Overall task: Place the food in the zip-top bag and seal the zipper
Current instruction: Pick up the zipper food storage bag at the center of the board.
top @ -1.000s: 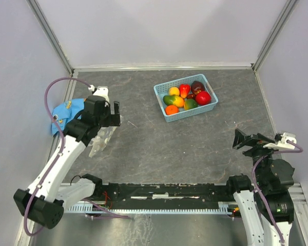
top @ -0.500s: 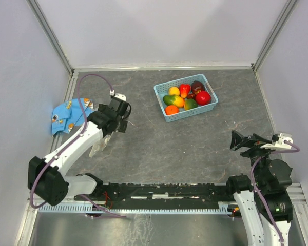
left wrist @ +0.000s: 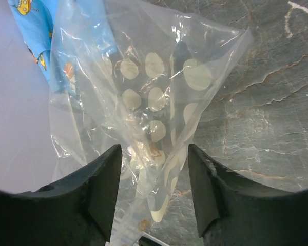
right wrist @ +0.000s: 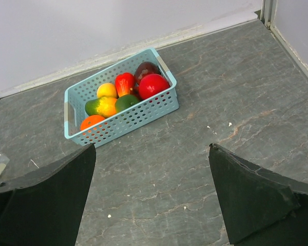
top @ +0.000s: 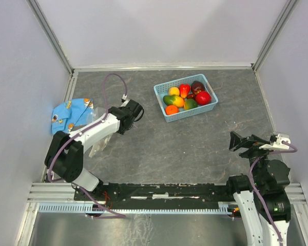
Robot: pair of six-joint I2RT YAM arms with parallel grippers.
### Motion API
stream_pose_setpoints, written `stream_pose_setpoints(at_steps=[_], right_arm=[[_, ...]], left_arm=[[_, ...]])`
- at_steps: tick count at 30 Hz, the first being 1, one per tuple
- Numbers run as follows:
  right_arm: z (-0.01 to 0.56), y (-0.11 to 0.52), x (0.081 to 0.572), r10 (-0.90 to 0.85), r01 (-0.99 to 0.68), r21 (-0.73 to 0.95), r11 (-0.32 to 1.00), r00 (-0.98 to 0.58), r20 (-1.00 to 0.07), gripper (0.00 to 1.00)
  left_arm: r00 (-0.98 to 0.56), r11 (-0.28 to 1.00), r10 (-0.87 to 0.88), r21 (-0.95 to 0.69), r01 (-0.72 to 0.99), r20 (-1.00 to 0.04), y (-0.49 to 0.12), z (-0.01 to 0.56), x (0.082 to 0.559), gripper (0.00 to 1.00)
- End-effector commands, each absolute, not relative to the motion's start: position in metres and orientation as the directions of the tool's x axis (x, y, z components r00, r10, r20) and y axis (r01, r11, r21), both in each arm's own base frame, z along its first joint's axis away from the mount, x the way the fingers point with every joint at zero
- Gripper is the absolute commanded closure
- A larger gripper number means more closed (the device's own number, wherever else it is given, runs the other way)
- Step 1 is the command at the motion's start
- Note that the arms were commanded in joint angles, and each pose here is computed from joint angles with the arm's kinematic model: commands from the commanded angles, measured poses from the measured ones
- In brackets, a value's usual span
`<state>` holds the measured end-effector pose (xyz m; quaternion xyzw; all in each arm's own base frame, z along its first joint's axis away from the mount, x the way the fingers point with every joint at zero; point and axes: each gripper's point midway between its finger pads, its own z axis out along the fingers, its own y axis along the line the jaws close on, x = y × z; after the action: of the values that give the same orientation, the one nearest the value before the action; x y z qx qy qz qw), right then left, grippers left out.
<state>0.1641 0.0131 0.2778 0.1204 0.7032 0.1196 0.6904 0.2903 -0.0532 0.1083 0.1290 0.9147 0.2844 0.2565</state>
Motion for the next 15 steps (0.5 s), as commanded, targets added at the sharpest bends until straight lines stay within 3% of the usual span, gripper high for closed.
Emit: stream_pose_setpoints(at_steps=[1, 6, 9, 15], right_arm=[[0.286, 0.016, 0.165, 0.349, -0.027, 0.348, 0.937, 0.023, -0.937, 0.01], [0.285, 0.019, 0.165, 0.355, -0.038, 0.354, 0.934, 0.016, -0.935, 0.01], [0.282, 0.023, 0.168, 0.361, -0.051, 0.361, 0.931, -0.002, -0.933, 0.01], [0.273, 0.038, 0.180, 0.384, -0.107, 0.388, 0.915, -0.061, -0.921, 0.01]], left_arm=[[-0.819, 0.779, 0.395, 0.624, 0.058, -0.416, -0.053, 0.119, 0.304, 0.47], [-0.831, 0.776, 0.399, 0.625, 0.081, -0.387, -0.055, 0.109, 0.304, 0.74], [-0.821, 0.802, 0.377, 0.595, 0.059, -0.428, -0.058, 0.117, 0.304, 0.96], [-0.754, 0.900, 0.249, 0.433, -0.052, -0.608, -0.071, 0.156, 0.305, 0.97]])
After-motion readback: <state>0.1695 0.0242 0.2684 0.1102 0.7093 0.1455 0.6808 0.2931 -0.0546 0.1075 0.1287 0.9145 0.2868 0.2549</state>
